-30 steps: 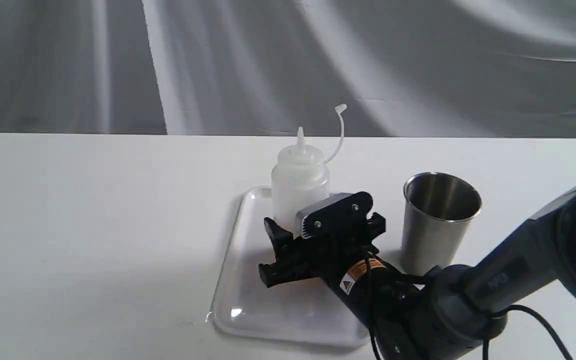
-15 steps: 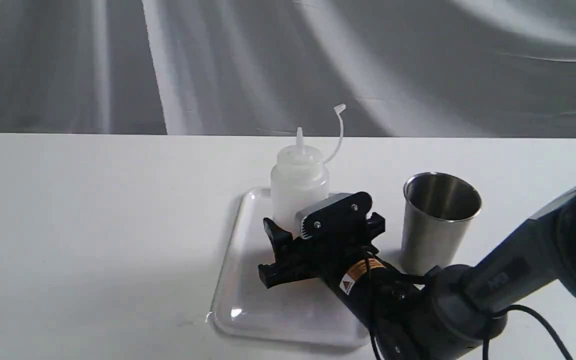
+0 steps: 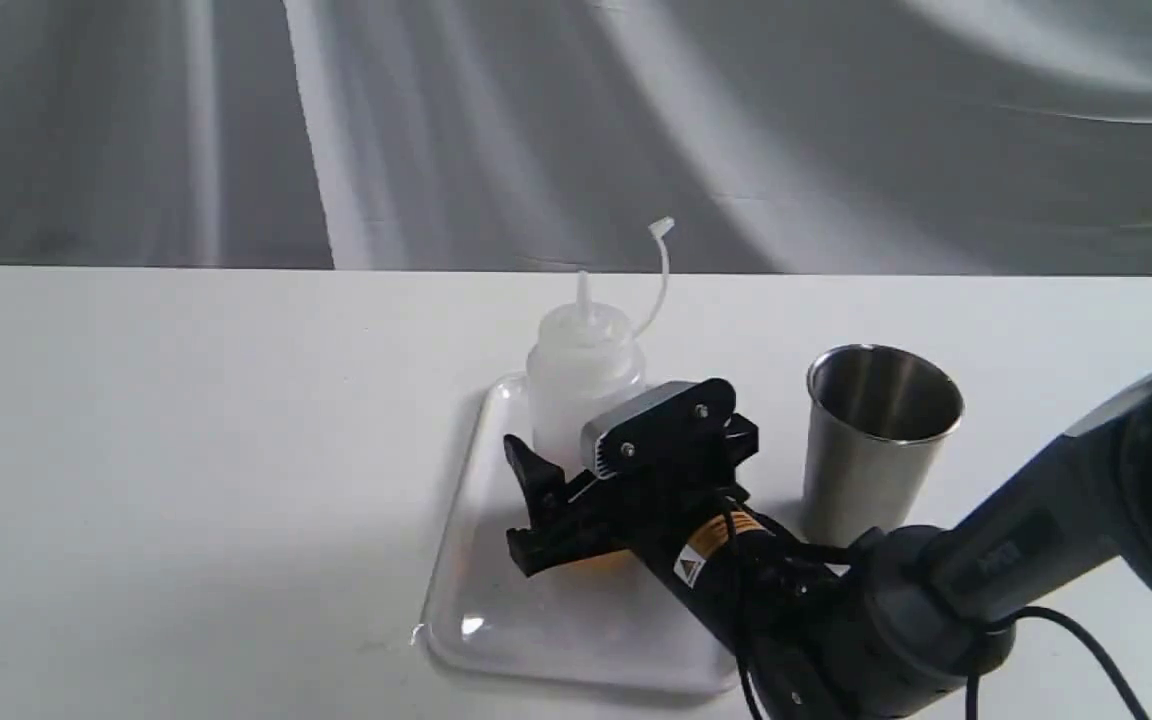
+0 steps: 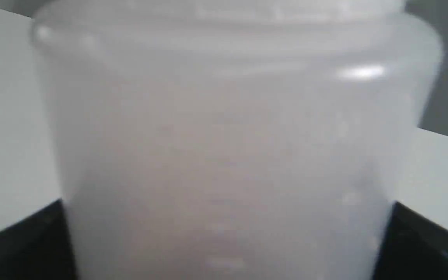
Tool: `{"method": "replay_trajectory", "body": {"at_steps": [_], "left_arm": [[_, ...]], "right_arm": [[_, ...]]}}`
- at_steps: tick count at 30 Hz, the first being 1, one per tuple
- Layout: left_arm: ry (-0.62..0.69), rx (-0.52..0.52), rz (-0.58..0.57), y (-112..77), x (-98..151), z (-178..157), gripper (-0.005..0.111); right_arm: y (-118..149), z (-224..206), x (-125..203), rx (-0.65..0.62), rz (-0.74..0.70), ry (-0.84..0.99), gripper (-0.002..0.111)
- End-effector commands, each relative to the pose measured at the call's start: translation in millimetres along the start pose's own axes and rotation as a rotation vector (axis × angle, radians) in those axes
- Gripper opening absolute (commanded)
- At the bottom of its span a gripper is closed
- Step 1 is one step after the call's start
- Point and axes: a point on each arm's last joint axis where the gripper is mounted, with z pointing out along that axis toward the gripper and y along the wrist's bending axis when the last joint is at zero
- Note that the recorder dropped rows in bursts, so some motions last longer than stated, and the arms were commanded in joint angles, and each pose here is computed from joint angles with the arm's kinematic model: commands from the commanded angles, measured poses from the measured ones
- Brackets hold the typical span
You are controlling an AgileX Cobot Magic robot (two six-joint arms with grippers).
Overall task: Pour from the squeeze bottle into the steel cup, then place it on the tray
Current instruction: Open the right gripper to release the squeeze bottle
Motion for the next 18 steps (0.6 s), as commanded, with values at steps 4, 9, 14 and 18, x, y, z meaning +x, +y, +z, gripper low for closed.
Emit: {"method": "replay_trajectory", "body": {"at_steps": [4, 9, 14, 18], "left_arm": [[-0.005, 0.005, 0.0, -0.3, 0.7, 0.2, 0.008], [-0.005, 0.005, 0.0, -0.3, 0.7, 0.2, 0.008], [-0.005, 0.005, 0.0, -0.3, 0.7, 0.2, 0.008], [-0.005, 0.005, -0.003, -0.3, 0.7, 0.2, 0.008]], "right_arm": [[-2.2, 0.8, -2.5, -0.008, -0.004, 0.003, 0.086], [-2.2, 0.8, -2.5, -0.008, 0.0, 0.003, 0.087], [-2.2, 0.8, -2.5, -0.008, 0.027, 0.003, 0.087], [-2.2, 0.8, -2.7, -0.008, 0.027, 0.001, 0.087]]}}
